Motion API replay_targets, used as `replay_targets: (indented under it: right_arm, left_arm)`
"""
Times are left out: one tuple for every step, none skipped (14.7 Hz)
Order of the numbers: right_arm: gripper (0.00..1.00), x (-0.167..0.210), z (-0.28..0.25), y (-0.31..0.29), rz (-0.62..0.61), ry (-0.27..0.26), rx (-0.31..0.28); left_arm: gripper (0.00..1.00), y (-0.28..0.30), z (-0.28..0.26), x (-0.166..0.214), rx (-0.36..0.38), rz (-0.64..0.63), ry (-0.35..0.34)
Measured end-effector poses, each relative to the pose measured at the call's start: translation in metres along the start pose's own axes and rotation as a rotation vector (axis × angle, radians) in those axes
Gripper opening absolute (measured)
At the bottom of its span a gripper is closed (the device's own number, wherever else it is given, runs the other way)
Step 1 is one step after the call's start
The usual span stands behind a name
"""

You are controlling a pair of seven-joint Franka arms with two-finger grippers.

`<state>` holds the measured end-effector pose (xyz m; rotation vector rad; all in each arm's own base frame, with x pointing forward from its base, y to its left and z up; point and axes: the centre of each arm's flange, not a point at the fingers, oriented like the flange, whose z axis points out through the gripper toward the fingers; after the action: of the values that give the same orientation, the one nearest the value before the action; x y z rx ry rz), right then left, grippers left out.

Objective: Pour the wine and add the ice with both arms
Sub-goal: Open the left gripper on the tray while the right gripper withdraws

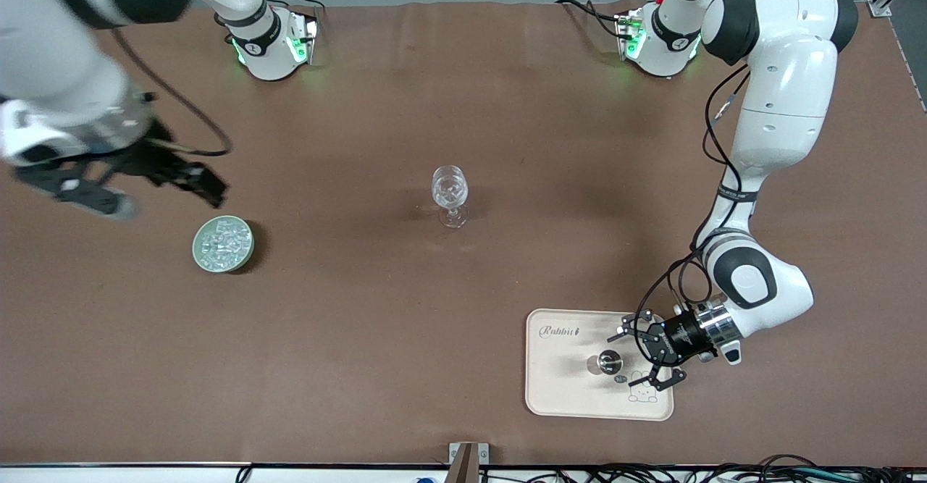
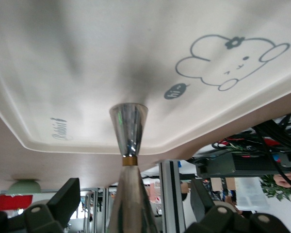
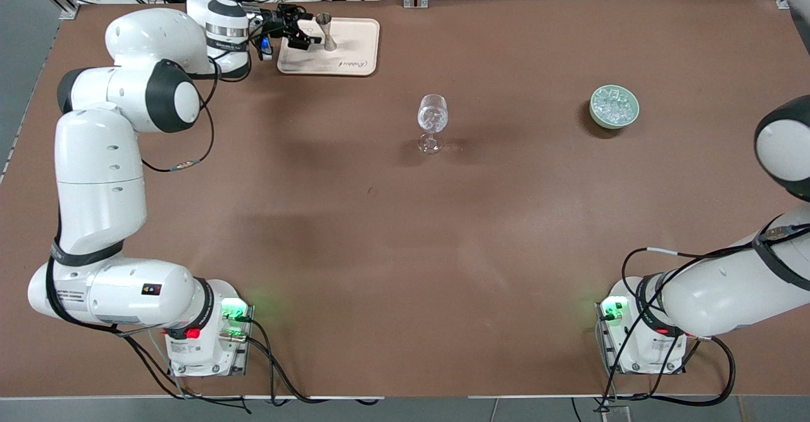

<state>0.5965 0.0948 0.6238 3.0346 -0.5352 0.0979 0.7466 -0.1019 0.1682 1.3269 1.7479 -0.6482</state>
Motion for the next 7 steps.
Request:
replay_targets:
  right_arm:
    - [1.00,0.014,-0.001,0.030,-0.019,0.001,0.000]
    - [1.00,0.024,-0.003,0.058,-0.047,0.005,0.001]
    - [1.00,0.031,-0.008,0.085,-0.076,0.008,0.002]
    - [1.00,0.034,-0.015,0.110,-0.095,0.008,0.001]
    - [1.00,0.033,-0.022,0.131,-0.104,0.006,0.001]
    - [1.00,0.030,-0.030,0.146,-0.108,0.005,0.001]
    - [1.00,0.026,-0.035,0.154,-0.109,0.005,0.003]
  left_arm:
    - [1.00,-0.002,-0.003,-0.001,0.018,0.023,0.027]
    - [1.00,-0.004,-0.008,-0.003,0.040,0.054,0.058]
    - [1.00,-0.005,-0.014,-0.008,0.061,0.091,0.092]
    - [1.00,-0.003,-0.023,-0.014,0.077,0.133,0.127]
    - [1.00,-0.001,-0.032,-0.021,0.092,0.177,0.164]
    - [1.00,0.002,-0.041,-0.028,0.108,0.225,0.202]
    - [1.00,0.004,-0.051,-0.036,0.132,0.272,0.238]
